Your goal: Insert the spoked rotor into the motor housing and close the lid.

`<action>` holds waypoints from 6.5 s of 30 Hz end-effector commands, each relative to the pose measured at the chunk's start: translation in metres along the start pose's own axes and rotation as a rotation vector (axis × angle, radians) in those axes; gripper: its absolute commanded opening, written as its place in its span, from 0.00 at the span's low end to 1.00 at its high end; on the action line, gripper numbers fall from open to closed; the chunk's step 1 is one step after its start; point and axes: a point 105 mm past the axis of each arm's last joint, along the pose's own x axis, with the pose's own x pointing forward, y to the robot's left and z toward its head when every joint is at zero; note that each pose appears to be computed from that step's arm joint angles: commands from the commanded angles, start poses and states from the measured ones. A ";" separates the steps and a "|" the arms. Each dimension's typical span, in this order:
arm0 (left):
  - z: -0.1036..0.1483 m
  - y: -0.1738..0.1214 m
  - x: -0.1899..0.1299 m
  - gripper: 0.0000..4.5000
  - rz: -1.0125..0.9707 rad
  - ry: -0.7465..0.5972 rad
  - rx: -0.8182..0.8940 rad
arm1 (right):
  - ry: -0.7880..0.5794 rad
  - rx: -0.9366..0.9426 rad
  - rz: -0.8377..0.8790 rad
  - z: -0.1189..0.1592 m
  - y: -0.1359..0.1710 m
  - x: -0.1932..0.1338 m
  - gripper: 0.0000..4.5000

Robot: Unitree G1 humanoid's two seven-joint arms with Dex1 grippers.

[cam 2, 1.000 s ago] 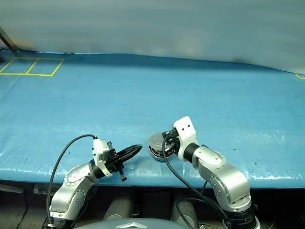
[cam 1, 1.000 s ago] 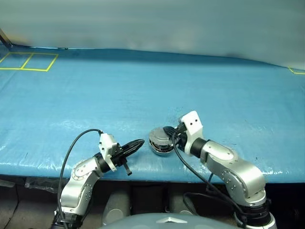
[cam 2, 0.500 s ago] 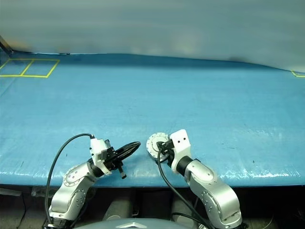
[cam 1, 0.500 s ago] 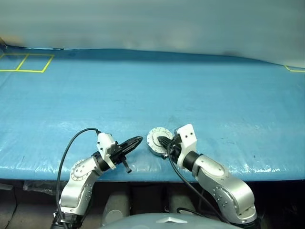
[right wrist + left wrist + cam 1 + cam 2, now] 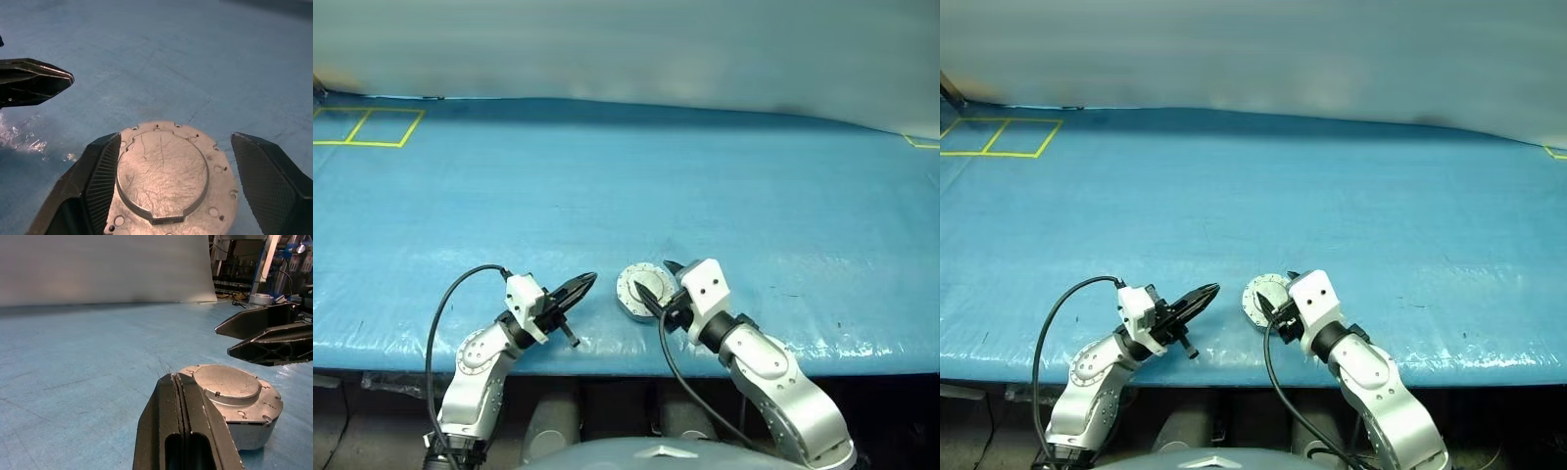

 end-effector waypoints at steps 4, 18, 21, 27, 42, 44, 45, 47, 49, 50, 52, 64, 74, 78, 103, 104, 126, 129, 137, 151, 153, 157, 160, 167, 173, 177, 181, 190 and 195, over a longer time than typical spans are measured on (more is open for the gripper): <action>0.002 -0.005 0.001 0.00 -0.037 0.016 0.067 | -0.012 -0.009 0.003 -0.002 0.005 0.004 0.99; -0.011 -0.014 -0.003 0.00 -0.105 0.120 -0.004 | 0.007 0.048 -0.029 -0.009 0.000 0.009 0.91; -0.011 -0.014 -0.003 0.00 -0.098 0.118 -0.006 | -0.004 0.053 -0.033 -0.007 0.000 0.009 0.71; -0.011 -0.015 -0.003 0.00 -0.099 0.117 -0.011 | -0.010 0.047 -0.029 -0.004 0.002 0.010 0.67; -0.014 -0.013 -0.004 0.00 -0.085 0.114 -0.012 | 0.047 -0.014 0.008 -0.014 0.005 0.012 0.67; -0.014 -0.012 -0.004 0.00 -0.079 0.114 -0.012 | 0.059 -0.008 -0.001 -0.015 0.004 0.013 0.67; -0.014 -0.011 -0.004 0.00 -0.073 0.114 -0.013 | 0.067 -0.001 -0.009 -0.016 0.003 0.014 0.67; -0.014 -0.006 -0.003 0.00 -0.035 0.117 -0.022 | 0.094 0.002 -0.035 -0.020 -0.001 0.015 0.67; -0.014 0.003 0.001 0.00 0.026 0.125 -0.041 | 0.111 -0.007 -0.036 -0.023 0.000 0.016 0.67; -0.013 0.007 0.004 0.00 0.051 0.132 -0.053 | 0.113 -0.005 -0.032 -0.023 0.001 0.016 0.67; -0.006 0.015 0.010 0.00 0.101 0.125 -0.073 | 0.112 0.010 -0.027 -0.023 0.003 0.016 0.67; 0.031 0.011 0.046 0.00 -0.106 0.287 -0.428 | 0.127 0.013 -0.034 -0.026 0.003 0.015 0.67; 0.020 0.006 0.059 0.00 -0.158 0.390 -0.442 | 0.123 0.031 -0.036 -0.027 0.005 0.015 0.67; 0.010 0.009 0.067 0.00 -0.137 0.422 -0.430 | 0.123 0.033 -0.040 -0.027 0.005 0.015 0.67; -0.004 0.003 0.064 0.00 -0.228 0.515 -0.388 | -0.056 0.364 -0.089 -0.010 -0.004 -0.029 1.00; -0.004 0.003 0.063 0.00 -0.227 0.517 -0.386 | -0.073 0.411 -0.108 -0.010 -0.008 -0.035 1.00; -0.005 0.003 0.061 0.00 -0.233 0.516 -0.371 | -0.175 1.189 -0.049 -0.016 0.000 -0.015 1.00; -0.005 0.003 0.061 0.00 -0.233 0.514 -0.373 | -0.149 1.225 -0.029 -0.021 0.005 -0.014 1.00; -0.007 0.000 0.062 0.00 -0.237 0.514 -0.375 | -0.152 1.368 0.012 -0.029 0.012 -0.013 1.00; -0.010 0.002 0.061 0.00 -0.237 0.525 -0.369 | -0.159 1.516 0.011 -0.043 0.014 -0.022 0.26; -0.010 0.001 0.061 0.00 -0.240 0.526 -0.369 | -0.153 1.513 0.008 -0.045 0.014 -0.022 0.26; -0.009 0.002 0.062 0.00 -0.239 0.519 -0.366 | -0.125 1.495 0.007 -0.047 0.015 -0.021 0.26; -0.004 0.006 0.064 0.00 -0.224 0.487 -0.371 | -0.110 1.487 0.009 -0.049 0.016 -0.020 0.26; 0.021 0.029 0.068 0.43 -0.084 0.333 -0.459 | -0.156 1.493 -0.001 -0.045 0.010 -0.021 0.26; 0.034 0.048 0.053 0.88 0.058 0.142 -0.734 | -0.277 1.489 -0.024 -0.030 -0.011 -0.024 0.26; 0.035 0.046 0.041 1.00 0.077 0.016 -0.973 | -0.346 1.479 0.010 -0.011 -0.017 -0.021 0.26; 0.026 0.040 0.031 1.00 0.122 -0.078 -1.190 | -0.430 1.456 0.073 0.017 -0.022 -0.013 0.26; 0.025 0.014 0.034 1.00 0.062 -0.181 -1.403 | -0.451 1.411 0.187 0.051 -0.016 0.004 0.26; 0.027 0.006 0.038 1.00 0.020 -0.190 -1.456 | -0.415 1.382 0.217 0.054 -0.010 0.006 0.26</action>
